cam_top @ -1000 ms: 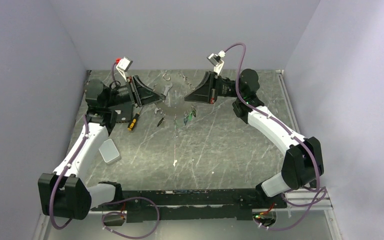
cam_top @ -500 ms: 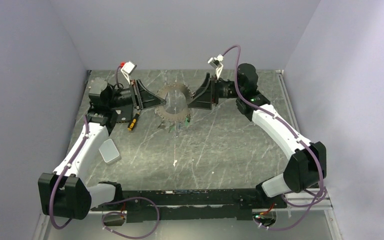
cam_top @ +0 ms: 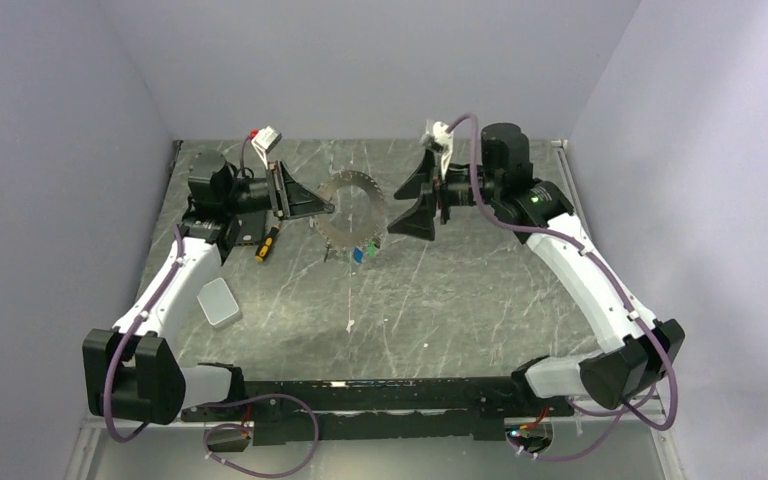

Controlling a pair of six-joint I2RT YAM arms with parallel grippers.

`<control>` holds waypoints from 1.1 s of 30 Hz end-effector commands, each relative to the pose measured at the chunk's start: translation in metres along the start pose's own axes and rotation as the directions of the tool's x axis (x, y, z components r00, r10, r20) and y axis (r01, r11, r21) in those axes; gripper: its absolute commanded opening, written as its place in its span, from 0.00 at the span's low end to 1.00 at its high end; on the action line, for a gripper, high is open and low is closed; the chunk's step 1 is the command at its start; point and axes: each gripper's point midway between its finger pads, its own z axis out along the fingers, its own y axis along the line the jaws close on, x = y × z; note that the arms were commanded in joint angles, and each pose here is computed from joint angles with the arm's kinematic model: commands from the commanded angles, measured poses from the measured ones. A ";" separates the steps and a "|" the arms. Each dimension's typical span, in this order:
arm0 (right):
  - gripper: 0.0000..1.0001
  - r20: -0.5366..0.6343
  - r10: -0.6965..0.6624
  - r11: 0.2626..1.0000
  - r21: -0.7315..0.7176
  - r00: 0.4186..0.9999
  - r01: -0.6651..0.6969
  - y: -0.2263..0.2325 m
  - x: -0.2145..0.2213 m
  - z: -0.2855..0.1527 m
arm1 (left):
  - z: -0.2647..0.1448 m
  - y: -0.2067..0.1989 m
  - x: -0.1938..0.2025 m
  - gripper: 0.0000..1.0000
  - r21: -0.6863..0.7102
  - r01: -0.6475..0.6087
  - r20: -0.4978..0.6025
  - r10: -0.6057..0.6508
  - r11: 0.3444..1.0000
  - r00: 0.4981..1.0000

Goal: Remove the keys from the keyring

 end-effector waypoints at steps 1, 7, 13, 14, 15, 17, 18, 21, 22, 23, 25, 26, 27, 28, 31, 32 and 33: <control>0.88 -0.046 -0.199 0.980 -0.022 0.979 0.198 0.030 -0.007 0.016 | 0.001 -0.017 -0.008 0.00 0.039 -0.059 -0.006 0.059 0.998 0.998; 0.85 -0.129 -0.315 0.949 -0.012 0.940 0.316 0.030 0.002 0.049 | 0.002 -0.021 -0.005 0.00 0.061 -0.065 -0.025 0.066 0.996 0.997; 0.85 -0.202 -0.432 0.898 -0.011 0.879 0.439 0.030 0.008 0.082 | 0.003 -0.022 -0.001 0.00 0.073 -0.058 -0.037 0.060 0.996 0.997; 0.85 -0.209 -0.441 0.894 -0.012 0.873 0.448 0.030 0.009 0.086 | 0.003 -0.022 0.000 0.00 0.074 -0.057 -0.039 0.060 0.996 0.997; 0.85 -0.217 -0.447 0.890 -0.012 0.868 0.455 0.030 0.011 0.089 | 0.003 -0.023 0.000 0.00 0.076 -0.059 -0.038 0.062 0.995 0.997; 0.84 -0.236 -0.454 0.886 -0.015 0.859 0.464 0.030 0.019 0.094 | 0.003 -0.024 0.000 0.00 0.079 -0.059 -0.041 0.062 0.995 0.997; 0.84 -0.247 -0.455 0.885 -0.018 0.856 0.465 0.030 0.023 0.096 | 0.003 -0.025 0.001 0.00 0.082 -0.059 -0.043 0.063 0.995 0.997; 0.81 -0.276 -0.457 0.885 -0.041 0.846 0.465 0.031 0.040 0.101 | 0.003 -0.028 0.001 0.00 0.087 -0.063 -0.044 0.067 0.994 0.997; 0.80 -0.284 -0.460 0.883 -0.046 0.841 0.467 0.032 0.044 0.101 | 0.004 -0.028 0.001 0.00 0.088 -0.063 -0.044 0.067 0.994 0.997; 0.79 -0.293 -0.462 0.882 -0.049 0.837 0.469 0.032 0.048 0.102 | 0.004 -0.028 0.001 0.00 0.089 -0.061 -0.045 0.065 0.994 0.997; 0.74 -0.308 -0.469 0.877 -0.048 0.828 0.479 0.030 0.053 0.103 | 0.004 -0.029 0.001 0.00 0.091 -0.061 -0.046 0.066 0.994 0.997; 0.72 -0.311 -0.470 0.875 -0.043 0.826 0.482 0.028 0.054 0.103 | 0.004 -0.029 0.001 0.00 0.092 -0.062 -0.047 0.066 0.994 0.997; 0.70 -0.315 -0.471 0.874 -0.041 0.824 0.484 0.027 0.055 0.103 | 0.004 -0.029 0.002 0.00 0.092 -0.060 -0.048 0.065 0.994 0.997; 0.68 -0.319 -0.473 0.873 -0.041 0.821 0.486 0.026 0.057 0.103 | 0.004 -0.029 0.003 0.00 0.094 -0.061 -0.050 0.065 0.994 0.997; 0.62 -0.322 -0.472 0.873 -0.040 0.820 0.487 0.025 0.058 0.104 | 0.003 -0.031 0.004 0.00 0.102 -0.061 -0.053 0.067 0.993 0.996; 0.59 -0.321 -0.472 0.873 -0.041 0.821 0.486 0.025 0.058 0.104 | 0.003 -0.031 0.004 0.00 0.104 -0.061 -0.054 0.067 0.993 0.996; 0.57 -0.318 -0.470 0.875 -0.042 0.824 0.482 0.026 0.057 0.105 | 0.003 -0.030 0.005 0.00 0.103 -0.060 -0.054 0.066 0.993 0.996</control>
